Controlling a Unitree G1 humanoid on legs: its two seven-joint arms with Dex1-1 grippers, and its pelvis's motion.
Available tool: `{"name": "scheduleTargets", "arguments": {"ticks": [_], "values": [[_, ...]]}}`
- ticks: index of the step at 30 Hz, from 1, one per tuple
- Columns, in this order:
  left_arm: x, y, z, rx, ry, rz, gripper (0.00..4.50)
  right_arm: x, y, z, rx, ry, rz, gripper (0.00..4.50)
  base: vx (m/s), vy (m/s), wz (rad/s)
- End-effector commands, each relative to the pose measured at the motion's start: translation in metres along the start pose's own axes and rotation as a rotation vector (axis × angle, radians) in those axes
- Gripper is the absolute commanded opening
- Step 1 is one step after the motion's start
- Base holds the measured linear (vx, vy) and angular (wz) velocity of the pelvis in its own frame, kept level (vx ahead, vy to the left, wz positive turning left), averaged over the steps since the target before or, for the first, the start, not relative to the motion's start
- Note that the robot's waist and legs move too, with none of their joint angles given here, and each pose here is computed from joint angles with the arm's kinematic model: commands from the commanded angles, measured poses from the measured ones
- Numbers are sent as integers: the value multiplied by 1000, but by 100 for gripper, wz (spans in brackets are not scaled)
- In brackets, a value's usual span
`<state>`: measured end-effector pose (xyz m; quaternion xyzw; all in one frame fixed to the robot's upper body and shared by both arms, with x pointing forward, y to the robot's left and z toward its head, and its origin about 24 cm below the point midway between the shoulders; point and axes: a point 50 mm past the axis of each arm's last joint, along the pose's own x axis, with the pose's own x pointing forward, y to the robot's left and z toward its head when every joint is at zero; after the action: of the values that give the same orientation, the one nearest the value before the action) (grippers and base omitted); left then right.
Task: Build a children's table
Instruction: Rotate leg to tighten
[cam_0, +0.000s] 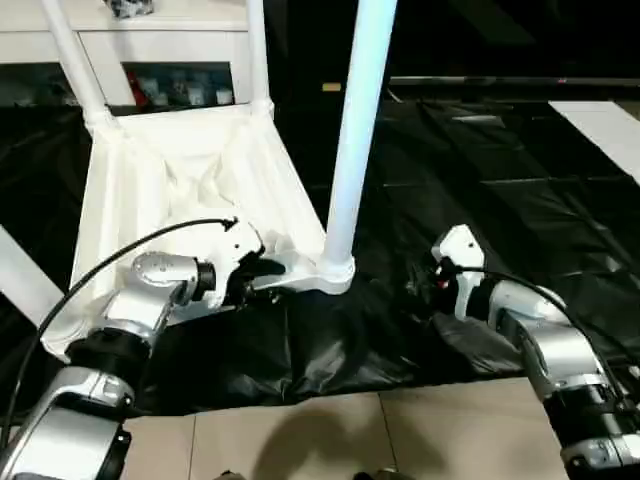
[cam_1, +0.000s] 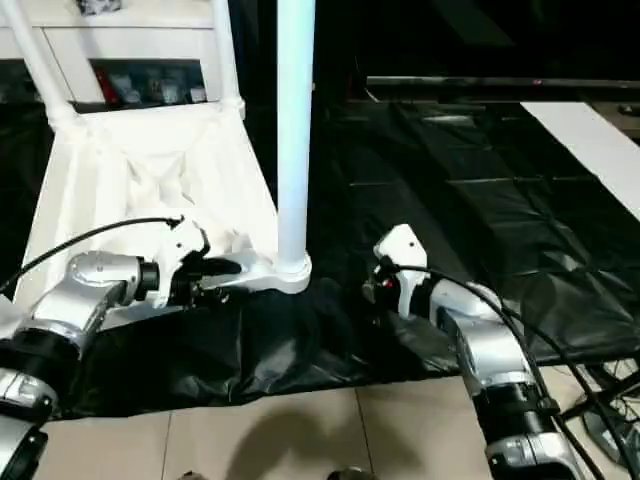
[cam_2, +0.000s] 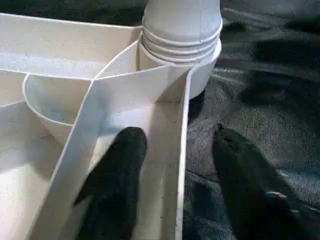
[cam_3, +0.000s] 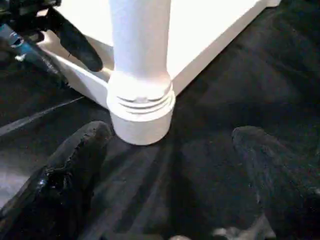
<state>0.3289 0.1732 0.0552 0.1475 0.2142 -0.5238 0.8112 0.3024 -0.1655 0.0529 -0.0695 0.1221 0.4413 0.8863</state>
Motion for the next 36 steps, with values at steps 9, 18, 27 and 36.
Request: {"name": "scheduleTargets", "arguments": {"ticks": [9, 18, 27, 36], "values": [[-4, 3, -4, -30, 68, -28, 152, -1, 2, 5, -18, 13, 37, 450, 0, 0, 0], [-9, 1, -8, -31, 76, -36, 95, 9, 2, 9, -41, 18, 59, 450, 0, 0, 0], [-7, -5, -5, 28, 55, -93, 17, 30, 4, 17, -76, 22, 126, 450, 0, 0, 0], [-2, -14, -6, 60, 52, -161, 6, 49, 5, 15, -154, 87, 149, 450, 0, 0, 0]]}}
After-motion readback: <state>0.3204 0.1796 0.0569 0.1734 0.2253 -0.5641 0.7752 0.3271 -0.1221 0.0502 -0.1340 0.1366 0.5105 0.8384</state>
